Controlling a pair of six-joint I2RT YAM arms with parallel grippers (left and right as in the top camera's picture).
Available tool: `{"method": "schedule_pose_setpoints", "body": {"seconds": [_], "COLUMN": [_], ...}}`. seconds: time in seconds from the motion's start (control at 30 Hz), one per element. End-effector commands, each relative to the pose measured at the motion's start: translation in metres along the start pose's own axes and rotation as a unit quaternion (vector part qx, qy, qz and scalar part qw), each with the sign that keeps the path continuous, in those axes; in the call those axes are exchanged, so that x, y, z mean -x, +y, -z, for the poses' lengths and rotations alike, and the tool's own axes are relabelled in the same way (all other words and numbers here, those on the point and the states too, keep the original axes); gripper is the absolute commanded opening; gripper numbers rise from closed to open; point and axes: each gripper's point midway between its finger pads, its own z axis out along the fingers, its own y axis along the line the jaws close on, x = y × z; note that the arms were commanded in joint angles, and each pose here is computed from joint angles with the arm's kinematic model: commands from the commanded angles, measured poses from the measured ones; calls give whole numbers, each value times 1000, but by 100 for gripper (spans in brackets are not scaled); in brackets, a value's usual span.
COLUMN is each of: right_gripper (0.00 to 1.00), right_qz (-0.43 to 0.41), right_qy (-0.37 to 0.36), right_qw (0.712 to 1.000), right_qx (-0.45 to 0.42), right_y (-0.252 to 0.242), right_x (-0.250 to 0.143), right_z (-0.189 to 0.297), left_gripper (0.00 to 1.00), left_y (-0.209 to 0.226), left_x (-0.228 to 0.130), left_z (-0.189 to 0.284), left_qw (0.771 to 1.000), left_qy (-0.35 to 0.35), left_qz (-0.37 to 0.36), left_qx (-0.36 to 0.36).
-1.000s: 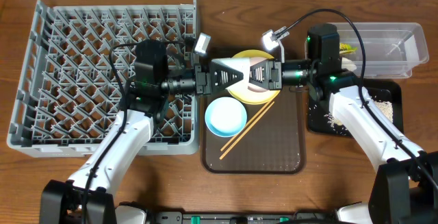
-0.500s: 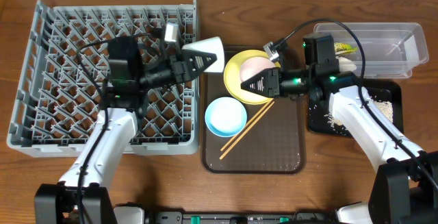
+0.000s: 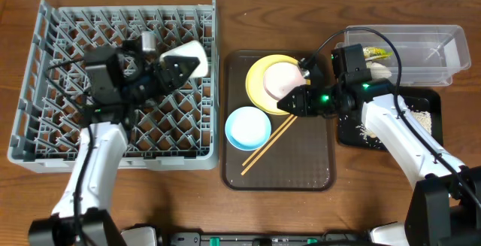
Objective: Sort waste into correct bins and load items into the dishwasher rack
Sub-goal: 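Lower the white cup into the dish rack with the left gripper and release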
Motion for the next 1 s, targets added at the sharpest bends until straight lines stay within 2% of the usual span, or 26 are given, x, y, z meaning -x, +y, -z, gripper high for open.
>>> {"method": "schedule_pose_setpoints", "body": {"seconds": [0.0,0.13,0.27,0.37,0.47,0.57,0.97], "right_gripper": [21,21,21,21,22,21,21], "right_qz": [32,52,53,47,44,44,44], "right_qy": [-14,-13,-15,-11,-7,-8,-8], "right_qw": [998,994,983,976,975,975,975], "right_qx": [-49,-100,-174,-213,-216,-216,-216], "right_y": [-12,-18,-29,-36,-37,-37,-37], "right_x": [8,10,13,13,11,11,11], "right_z": [7,21,41,52,53,53,53], "left_gripper": [61,61,59,56,55,55,56], "left_y": [6,25,42,58,78,86,121], "left_x": [19,17,9,-6,-23,-33,-54], "left_z": [21,45,78,103,126,131,109], "left_qw": [995,980,953,928,895,885,874], "left_qy": [-45,-47,-47,-36,-16,6,80], "left_qz": [-62,-75,-54,-36,-14,-9,26], "left_qx": [69,177,293,370,445,465,478]}}
